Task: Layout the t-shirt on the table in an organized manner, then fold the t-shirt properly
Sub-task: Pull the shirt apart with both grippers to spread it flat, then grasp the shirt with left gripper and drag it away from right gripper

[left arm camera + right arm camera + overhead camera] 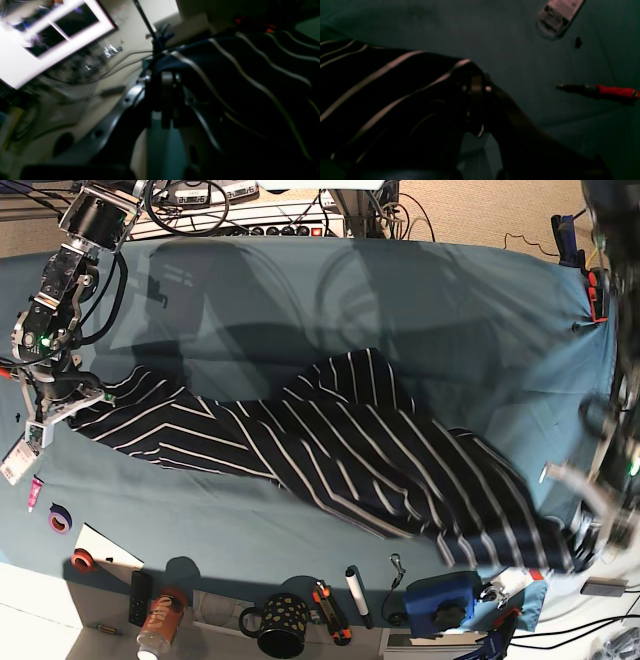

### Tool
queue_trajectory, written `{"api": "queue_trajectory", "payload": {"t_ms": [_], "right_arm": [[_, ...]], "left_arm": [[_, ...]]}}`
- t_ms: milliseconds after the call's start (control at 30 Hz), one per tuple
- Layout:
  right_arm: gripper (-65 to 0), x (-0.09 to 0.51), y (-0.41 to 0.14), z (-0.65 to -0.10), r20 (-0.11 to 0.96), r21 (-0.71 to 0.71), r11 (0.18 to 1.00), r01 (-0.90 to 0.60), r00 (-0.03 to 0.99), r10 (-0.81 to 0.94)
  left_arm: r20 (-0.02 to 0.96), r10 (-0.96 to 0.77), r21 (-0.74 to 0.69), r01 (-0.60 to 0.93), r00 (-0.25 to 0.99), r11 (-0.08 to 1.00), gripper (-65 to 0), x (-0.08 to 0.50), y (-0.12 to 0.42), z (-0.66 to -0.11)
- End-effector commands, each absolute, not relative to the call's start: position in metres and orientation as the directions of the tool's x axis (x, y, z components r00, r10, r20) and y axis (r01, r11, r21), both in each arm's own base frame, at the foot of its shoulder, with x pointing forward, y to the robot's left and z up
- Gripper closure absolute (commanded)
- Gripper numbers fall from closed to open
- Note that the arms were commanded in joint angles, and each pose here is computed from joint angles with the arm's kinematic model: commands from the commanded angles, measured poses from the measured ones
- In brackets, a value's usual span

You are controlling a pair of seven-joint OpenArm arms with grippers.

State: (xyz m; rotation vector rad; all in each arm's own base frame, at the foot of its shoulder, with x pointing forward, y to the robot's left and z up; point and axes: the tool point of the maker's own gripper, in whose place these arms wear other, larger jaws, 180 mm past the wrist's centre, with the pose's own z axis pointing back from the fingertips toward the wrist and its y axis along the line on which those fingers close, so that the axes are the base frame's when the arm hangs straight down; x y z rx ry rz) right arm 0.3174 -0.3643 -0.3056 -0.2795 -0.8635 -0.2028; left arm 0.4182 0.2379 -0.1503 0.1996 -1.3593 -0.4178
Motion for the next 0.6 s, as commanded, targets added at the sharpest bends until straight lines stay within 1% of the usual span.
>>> {"api": "queue_trajectory", "payload": {"t_ms": [0, 100, 200, 333, 400, 433, 467, 500, 567], "right_arm": [[0.0, 0.325, -0.372, -0.287, 0.803, -0.177, 0.938, 0.298, 0.594, -0.037], [0.0, 0.326, -0.372, -0.285, 0.811, -0.178, 0.938, 0.298, 0.585, -0.032], [0.0, 0.327, -0.374, -0.283, 0.818, -0.191, 0.934, 0.301, 0.575, -0.018], [0.0, 0.325, -0.378, -0.282, 0.811, -0.221, 0.925, 0.308, 0.586, -0.001], [0.0, 0.325, -0.379, -0.282, 0.811, -0.227, 0.924, 0.309, 0.585, 0.004], [0.0, 0.325, -0.379, -0.281, 0.812, -0.226, 0.924, 0.309, 0.583, 0.004], [0.0, 0.325, -0.379, -0.281, 0.812, -0.226, 0.924, 0.309, 0.583, 0.004], [0.0, 0.326, -0.379, -0.281, 0.814, -0.226, 0.924, 0.308, 0.58, 0.006], [0.0, 0.326, -0.38, -0.28, 0.816, -0.232, 0.922, 0.31, 0.577, 0.011]], "left_arm": [[0.904, -0.408, 0.387, 0.165, 0.123, 0.907, 0.0, 0.431, 0.239, -0.138], [0.902, -0.399, 0.363, 0.209, 0.167, 0.908, 0.0, 0.463, 0.226, -0.153], [0.915, -0.367, 0.329, 0.218, 0.167, 0.919, 0.0, 0.489, 0.211, -0.144], [0.919, -0.335, 0.285, 0.237, 0.207, 0.929, 0.0, 0.502, 0.19, -0.135], [0.922, -0.325, 0.269, 0.257, 0.211, 0.928, -17.5, 0.503, 0.179, -0.133], [0.924, -0.319, 0.261, 0.26, 0.21, 0.93, -25.0, 0.504, 0.176, -0.133], [0.928, -0.307, 0.251, 0.256, 0.211, 0.933, -29.6, 0.504, 0.174, -0.134], [0.93, -0.291, 0.235, 0.244, 0.226, 0.941, -30.9, 0.504, 0.175, -0.136], [0.927, -0.264, 0.212, 0.208, 0.266, 0.955, -30.9, 0.504, 0.18, -0.139]]}}
